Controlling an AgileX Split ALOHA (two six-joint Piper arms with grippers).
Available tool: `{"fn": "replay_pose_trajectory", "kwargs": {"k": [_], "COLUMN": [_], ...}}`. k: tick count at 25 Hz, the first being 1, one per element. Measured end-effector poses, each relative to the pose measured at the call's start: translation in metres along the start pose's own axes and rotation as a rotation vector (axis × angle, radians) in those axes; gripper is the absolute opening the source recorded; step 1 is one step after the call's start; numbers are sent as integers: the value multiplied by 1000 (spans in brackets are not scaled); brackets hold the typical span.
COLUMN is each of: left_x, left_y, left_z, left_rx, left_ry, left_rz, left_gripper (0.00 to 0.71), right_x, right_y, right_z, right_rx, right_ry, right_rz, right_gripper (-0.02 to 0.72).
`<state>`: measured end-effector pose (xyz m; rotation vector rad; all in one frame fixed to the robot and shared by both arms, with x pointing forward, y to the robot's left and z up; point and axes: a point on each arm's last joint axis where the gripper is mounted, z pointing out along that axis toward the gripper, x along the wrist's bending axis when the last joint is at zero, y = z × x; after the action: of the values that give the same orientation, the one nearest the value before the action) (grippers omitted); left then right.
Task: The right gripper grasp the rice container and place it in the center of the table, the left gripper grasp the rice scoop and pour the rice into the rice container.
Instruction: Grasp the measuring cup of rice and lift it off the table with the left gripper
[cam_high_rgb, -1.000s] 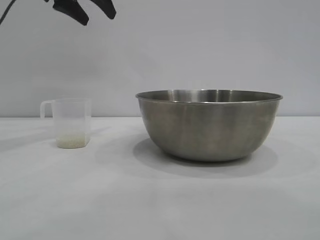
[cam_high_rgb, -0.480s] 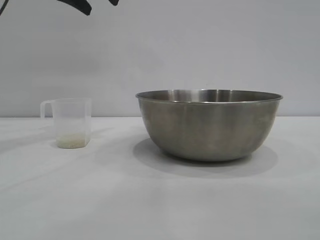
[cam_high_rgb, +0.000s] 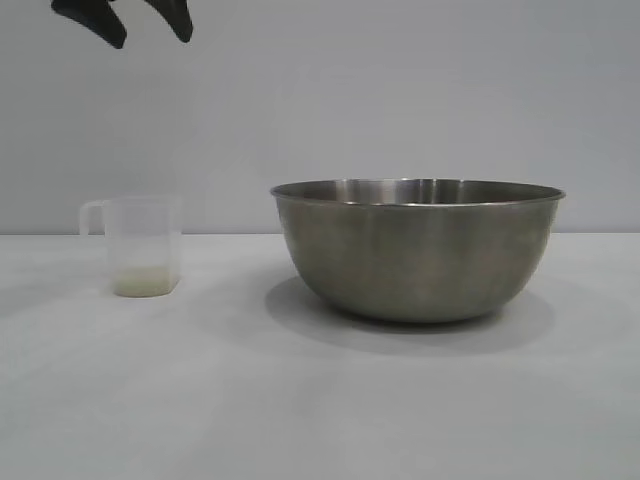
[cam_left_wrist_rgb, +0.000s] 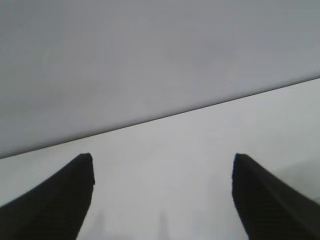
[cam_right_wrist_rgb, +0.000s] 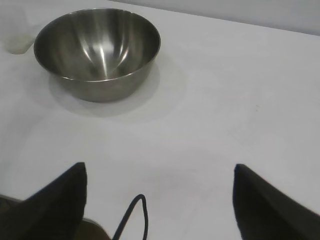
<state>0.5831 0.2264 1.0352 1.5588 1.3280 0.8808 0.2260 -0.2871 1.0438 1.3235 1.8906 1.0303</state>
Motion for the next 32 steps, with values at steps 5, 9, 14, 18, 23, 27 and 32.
{"fn": "replay_pose_trajectory", "kwargs": {"k": [5,9,14,18,23,27,32], "left_x": [6,11,14,12,12,12,12], "left_y": [-36,-70,-102,-136,-167,-179,-187], "left_z": [-24,-37,-41,-37,-27,-23,-12], "left_rx": [-73,-118,-220,-202,-92,-44,-21], "left_ry": [39,72,99,64,42,41,41], "left_rz": [15,30,72,93,41,36,36], "left_gripper": [517,517,517,517,517,517,517], "right_x": [0,0,0,0,0,0,0], "right_y": [0,0,0,0,0,0,0], "right_z": [0,0,0,0,0,0,0], "right_rx": [0,0,0,0,0,0,0], "right_ry": [0,0,0,0,0,0,0], "right_rz": [0,0,0,0,0,0,0], "right_gripper": [552,552,552,552,552,552,552]}}
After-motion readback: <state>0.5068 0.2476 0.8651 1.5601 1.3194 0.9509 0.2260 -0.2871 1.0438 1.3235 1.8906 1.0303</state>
